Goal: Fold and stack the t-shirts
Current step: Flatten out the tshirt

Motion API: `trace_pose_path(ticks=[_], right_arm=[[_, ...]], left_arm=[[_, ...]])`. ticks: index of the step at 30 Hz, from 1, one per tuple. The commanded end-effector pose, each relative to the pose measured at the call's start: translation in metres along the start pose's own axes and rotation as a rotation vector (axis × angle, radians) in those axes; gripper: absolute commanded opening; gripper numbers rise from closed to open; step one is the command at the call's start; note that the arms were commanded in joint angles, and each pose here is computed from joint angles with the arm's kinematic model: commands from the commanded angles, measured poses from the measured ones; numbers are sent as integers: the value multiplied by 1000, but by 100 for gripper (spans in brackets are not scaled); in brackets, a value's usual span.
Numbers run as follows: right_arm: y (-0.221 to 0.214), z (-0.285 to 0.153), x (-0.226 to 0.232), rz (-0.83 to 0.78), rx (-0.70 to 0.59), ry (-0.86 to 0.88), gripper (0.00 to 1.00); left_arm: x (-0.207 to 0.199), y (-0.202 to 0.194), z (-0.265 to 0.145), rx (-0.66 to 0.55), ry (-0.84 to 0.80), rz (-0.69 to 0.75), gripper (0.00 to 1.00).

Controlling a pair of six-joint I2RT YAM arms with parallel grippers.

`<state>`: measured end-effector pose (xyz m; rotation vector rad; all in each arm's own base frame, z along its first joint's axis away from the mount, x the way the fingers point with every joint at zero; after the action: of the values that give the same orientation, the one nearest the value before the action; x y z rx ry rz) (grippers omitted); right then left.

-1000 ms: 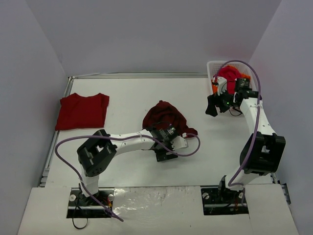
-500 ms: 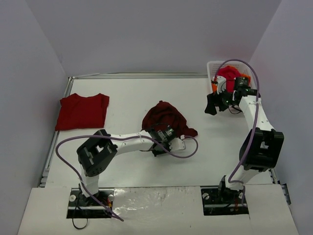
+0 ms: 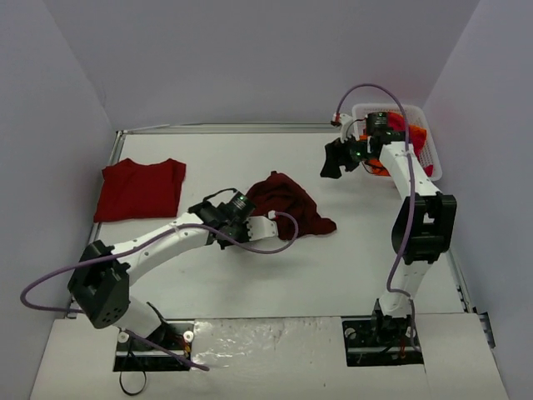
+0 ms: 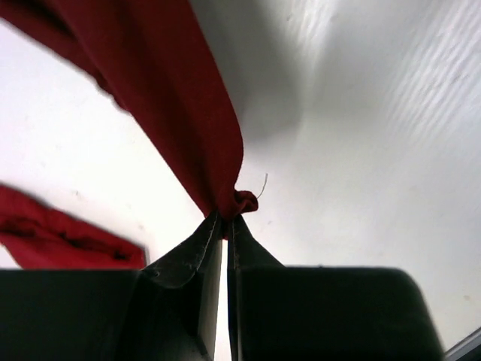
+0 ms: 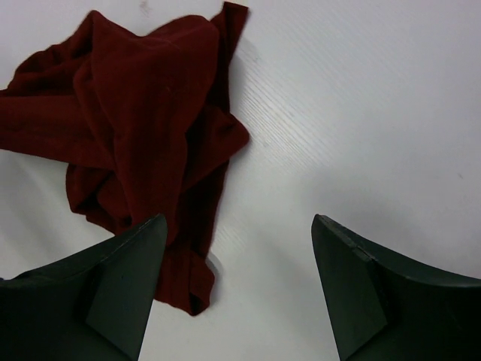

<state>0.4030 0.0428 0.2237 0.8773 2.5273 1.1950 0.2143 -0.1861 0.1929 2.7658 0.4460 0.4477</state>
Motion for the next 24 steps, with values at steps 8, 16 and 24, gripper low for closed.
trace_pose_path(ticks=[8,16,24], right_arm=[[-1,87,0,132,26,297,71],[-5,128,-6,147,45,348,69],[6,148,19,117,52,452,65]], left_arm=[[25,-50,-19,85,13,24,2],[22,-52,-16,84,-17,13,2],[26,-50,-12,85,-8,-3,2]])
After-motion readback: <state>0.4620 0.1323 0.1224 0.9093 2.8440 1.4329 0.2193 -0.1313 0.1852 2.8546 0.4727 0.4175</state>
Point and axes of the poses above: each gripper's point midway between its finger pads, its own z axis out along the fingers, its own x axis along the line the jaws close on, y = z × x, the point moved 10 cm from there along -z, back along the fingers, and after that the axes turned 11 degrees about -z, right-handed, at the moved point
